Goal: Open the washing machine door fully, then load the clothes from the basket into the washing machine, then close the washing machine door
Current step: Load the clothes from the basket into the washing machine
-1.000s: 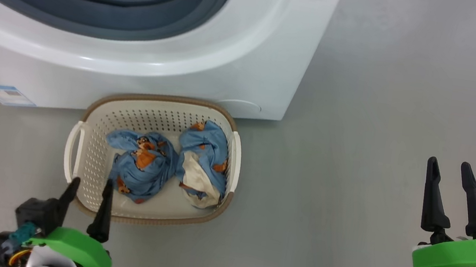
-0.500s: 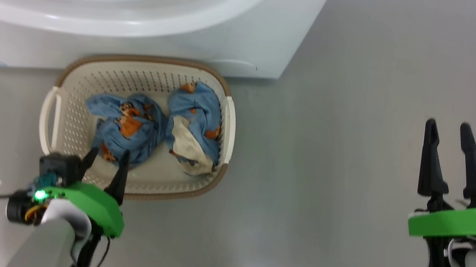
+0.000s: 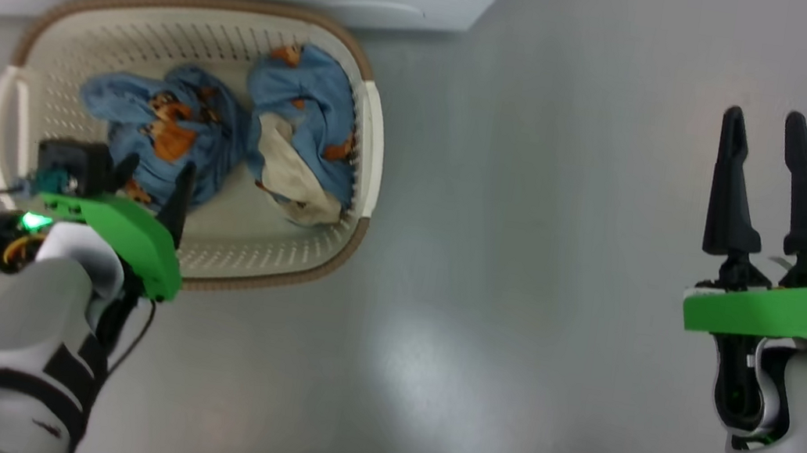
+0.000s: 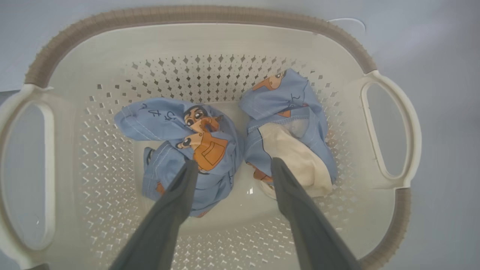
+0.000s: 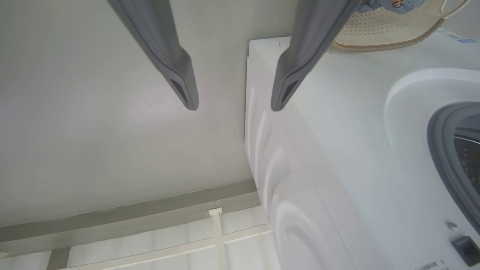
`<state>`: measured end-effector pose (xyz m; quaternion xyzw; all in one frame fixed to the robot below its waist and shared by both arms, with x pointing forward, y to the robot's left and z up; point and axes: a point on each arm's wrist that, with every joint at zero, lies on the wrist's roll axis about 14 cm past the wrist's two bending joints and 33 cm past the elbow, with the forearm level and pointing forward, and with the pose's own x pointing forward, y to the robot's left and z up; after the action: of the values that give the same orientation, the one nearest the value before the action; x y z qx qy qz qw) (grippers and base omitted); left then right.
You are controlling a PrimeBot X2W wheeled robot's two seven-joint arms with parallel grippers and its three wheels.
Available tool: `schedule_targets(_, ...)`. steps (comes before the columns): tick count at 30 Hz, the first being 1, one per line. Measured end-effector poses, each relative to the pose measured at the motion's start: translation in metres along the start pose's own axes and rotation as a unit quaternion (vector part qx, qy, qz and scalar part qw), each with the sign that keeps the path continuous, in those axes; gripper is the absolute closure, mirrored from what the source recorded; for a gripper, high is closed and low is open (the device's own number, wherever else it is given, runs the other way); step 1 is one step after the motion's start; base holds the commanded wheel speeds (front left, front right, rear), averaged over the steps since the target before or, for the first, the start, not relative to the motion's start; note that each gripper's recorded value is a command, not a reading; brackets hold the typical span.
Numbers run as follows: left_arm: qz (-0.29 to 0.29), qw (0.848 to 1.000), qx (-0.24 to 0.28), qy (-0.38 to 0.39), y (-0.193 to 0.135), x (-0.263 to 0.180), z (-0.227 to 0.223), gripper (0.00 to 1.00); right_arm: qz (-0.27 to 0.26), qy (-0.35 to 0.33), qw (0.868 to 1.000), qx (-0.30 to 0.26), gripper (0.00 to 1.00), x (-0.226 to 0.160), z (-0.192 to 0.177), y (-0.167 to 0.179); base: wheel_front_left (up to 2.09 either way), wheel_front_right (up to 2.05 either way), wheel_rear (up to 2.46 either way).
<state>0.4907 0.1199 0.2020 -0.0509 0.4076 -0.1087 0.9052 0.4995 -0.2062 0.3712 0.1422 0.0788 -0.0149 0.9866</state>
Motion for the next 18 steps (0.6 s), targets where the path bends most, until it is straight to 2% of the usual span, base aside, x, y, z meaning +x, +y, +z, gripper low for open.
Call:
schedule_targets(7, 0.01, 0.999, -0.002, 0.039, 0.015, 0.03, -0.009, 0.0, -0.004, 0.008, 1.0, -0.006, 0.0, 0.015, -0.015, -0.008, 0.0, 0.0, 0.0)
schedule_targets(18, 0.041, 0.995, -0.01, 0.087, 0.027, 0.063, -0.026, 0.0, -0.014, 0.027, 0.999, -0.016, 0.0, 0.016, -0.033, -0.02, 0.0, 0.0, 0.0)
